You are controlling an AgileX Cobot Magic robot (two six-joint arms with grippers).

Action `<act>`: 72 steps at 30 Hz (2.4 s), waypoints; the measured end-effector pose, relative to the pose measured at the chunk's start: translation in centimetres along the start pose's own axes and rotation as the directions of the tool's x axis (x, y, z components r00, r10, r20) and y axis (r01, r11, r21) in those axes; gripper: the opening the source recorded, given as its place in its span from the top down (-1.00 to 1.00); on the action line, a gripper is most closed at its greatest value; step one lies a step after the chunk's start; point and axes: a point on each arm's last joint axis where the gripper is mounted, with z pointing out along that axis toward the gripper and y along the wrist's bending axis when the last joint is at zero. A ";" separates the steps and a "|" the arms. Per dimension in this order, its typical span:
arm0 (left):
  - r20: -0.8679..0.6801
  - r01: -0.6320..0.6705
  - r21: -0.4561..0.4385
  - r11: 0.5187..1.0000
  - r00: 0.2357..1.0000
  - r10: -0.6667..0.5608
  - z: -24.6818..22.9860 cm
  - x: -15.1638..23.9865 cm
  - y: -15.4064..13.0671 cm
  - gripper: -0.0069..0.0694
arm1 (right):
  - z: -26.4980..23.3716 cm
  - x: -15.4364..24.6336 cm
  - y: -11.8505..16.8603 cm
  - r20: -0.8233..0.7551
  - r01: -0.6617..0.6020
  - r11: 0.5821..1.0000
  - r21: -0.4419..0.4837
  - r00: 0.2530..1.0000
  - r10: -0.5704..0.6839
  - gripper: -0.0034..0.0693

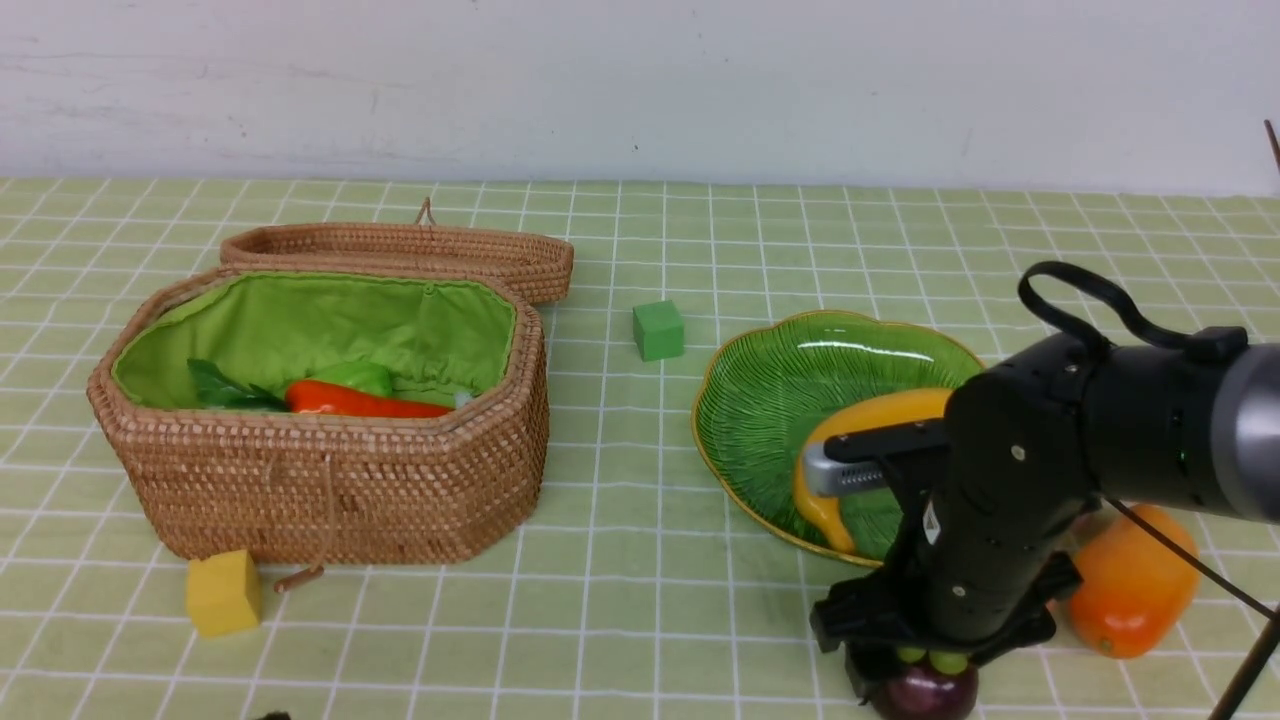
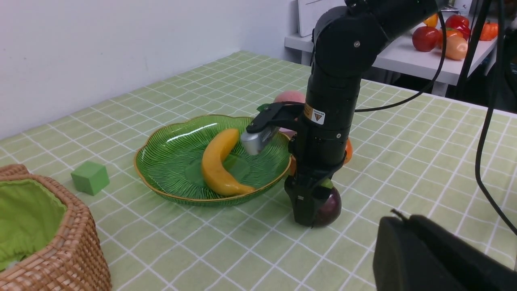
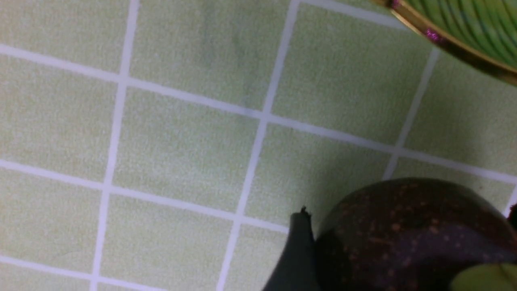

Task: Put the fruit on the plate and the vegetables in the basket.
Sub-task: Use the right arm to grab a mangosteen and put it into the right plate

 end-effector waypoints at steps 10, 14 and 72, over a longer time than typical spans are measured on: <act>-0.003 -0.005 -0.002 1.000 1.000 0.005 0.0 0.0 0.0 0.83 | -3.1 1.6 0.1 -0.043 0.007 0.999 -0.052 0.999 -0.010 -0.71; -0.006 -0.014 -0.009 1.000 1.000 0.014 0.0 0.0 0.1 0.83 | -5.4 2.3 0.2 -0.013 0.019 0.995 -0.100 1.000 -0.021 -0.71; 0.090 -0.069 -0.248 0.966 0.991 0.094 -0.3 -1.0 2.2 0.74 | -6.7 -11.3 -4.0 0.583 0.009 0.999 -0.053 0.812 0.023 -0.72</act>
